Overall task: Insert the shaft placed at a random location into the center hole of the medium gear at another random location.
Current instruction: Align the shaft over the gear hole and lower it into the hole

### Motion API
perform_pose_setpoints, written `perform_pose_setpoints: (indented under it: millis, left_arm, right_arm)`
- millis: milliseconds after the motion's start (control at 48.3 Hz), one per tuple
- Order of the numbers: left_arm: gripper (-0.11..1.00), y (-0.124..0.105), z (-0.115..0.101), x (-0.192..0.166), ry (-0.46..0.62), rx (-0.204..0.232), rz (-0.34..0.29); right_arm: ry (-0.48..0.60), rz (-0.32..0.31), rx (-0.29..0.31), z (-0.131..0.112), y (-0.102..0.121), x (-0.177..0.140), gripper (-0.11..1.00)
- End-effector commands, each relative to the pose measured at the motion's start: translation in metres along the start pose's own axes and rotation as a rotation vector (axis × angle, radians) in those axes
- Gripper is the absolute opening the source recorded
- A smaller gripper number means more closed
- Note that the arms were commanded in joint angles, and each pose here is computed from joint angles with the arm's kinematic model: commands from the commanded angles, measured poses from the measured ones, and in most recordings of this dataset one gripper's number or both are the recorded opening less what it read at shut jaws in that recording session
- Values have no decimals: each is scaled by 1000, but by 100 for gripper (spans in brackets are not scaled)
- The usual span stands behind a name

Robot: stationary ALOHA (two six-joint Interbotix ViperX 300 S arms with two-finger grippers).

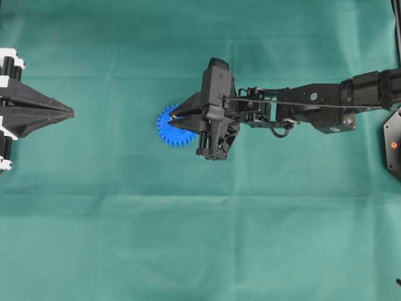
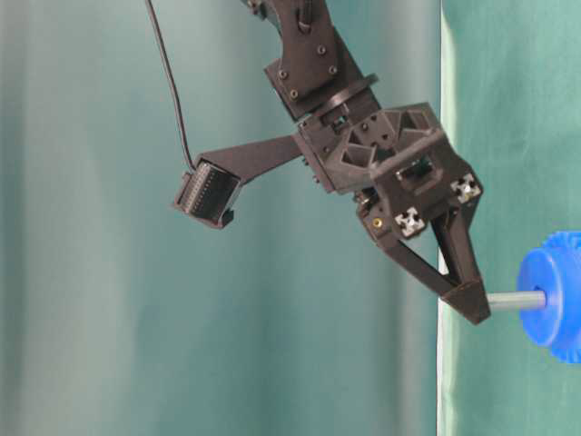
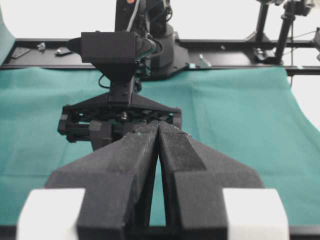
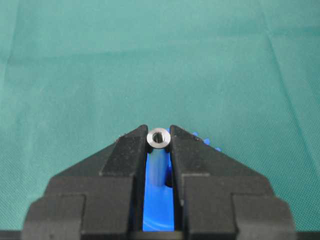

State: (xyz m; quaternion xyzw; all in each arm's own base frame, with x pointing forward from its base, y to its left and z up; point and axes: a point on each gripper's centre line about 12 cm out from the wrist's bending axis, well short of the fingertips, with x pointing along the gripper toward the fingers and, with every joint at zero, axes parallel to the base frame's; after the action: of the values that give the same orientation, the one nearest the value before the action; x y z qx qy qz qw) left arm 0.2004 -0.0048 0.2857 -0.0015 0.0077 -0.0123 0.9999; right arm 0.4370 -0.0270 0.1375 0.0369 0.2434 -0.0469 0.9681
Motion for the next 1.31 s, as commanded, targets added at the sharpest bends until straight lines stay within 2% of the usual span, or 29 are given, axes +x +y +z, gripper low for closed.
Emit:
perform_pose_setpoints:
  millis: [0, 166, 435, 601, 1285]
  left_arm:
    - [0, 0, 6, 2, -17, 0, 1]
    - [0, 0, 6, 2, -15, 0, 0]
    - [0, 0, 5, 2, -9, 0, 0]
    - [0, 0, 5, 2, -9, 0, 0]
    - [0, 0, 5, 2, -9, -2, 0]
  right_arm:
    - [-26, 2, 21, 9, 1, 0, 14]
    - [-35, 1, 21, 13, 1, -3, 14]
    - [-96, 8, 10, 39, 2, -24, 14]
    - [-104, 10, 6, 43, 3, -27, 14]
    - [-33, -12, 18, 3, -5, 3, 14]
